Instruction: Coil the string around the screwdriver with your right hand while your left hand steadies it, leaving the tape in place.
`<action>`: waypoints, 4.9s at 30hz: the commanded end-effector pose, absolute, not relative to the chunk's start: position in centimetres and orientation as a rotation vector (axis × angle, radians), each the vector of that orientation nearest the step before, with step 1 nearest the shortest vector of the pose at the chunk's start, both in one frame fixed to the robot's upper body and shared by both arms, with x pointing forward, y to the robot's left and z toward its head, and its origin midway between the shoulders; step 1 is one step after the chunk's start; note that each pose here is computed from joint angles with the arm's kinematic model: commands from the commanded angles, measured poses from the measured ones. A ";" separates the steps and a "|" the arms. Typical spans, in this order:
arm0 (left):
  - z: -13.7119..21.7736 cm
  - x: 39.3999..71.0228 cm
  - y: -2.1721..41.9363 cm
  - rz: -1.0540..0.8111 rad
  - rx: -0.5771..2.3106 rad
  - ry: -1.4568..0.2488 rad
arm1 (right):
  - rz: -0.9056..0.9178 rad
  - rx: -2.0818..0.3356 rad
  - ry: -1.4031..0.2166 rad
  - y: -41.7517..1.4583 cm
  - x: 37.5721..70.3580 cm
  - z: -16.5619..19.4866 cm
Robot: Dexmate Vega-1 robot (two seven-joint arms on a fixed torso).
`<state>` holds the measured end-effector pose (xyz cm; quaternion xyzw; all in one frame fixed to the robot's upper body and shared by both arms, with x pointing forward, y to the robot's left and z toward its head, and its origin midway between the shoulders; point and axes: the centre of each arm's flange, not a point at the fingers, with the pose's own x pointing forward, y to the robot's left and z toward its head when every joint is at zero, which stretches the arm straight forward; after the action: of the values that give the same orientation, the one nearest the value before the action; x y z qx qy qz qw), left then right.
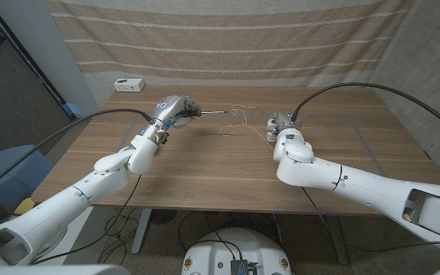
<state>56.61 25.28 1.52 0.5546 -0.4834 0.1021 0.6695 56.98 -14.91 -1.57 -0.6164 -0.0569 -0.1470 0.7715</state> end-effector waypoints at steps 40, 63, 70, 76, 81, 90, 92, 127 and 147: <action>2.6 57.1 25.6 0.268 1.222 -1.075 | -0.032 0.093 -0.812 -19.7 56.3 -5.0; 3.5 58.5 25.5 0.289 1.167 -1.075 | 0.358 0.193 -0.884 -15.4 54.5 -0.7; 4.0 59.1 24.9 0.260 1.156 -1.087 | 0.438 0.145 -0.896 -13.0 54.3 0.9; 4.4 59.2 24.0 0.240 1.168 -1.099 | 0.497 0.124 -0.908 -11.1 54.4 2.3; 4.6 59.2 23.4 0.228 1.177 -1.106 | 0.570 0.117 -0.912 -9.0 54.7 3.5; 4.5 59.1 22.9 0.212 1.189 -1.107 | 0.667 0.113 -0.911 -5.8 55.5 5.7; 4.5 59.1 22.9 0.208 1.186 -1.108 | 0.677 0.103 -0.906 -5.2 55.8 6.2; 3.0 56.2 25.0 0.140 1.131 -1.120 | 0.300 0.082 -0.906 -7.1 63.1 11.5; 5.2 55.5 28.0 0.166 0.939 -1.138 | 0.085 0.089 -0.720 -12.2 67.2 5.0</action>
<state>55.73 26.42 4.16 0.4558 -0.5141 0.0596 0.7241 65.54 -9.38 8.69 0.0398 -0.3949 0.0933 0.9131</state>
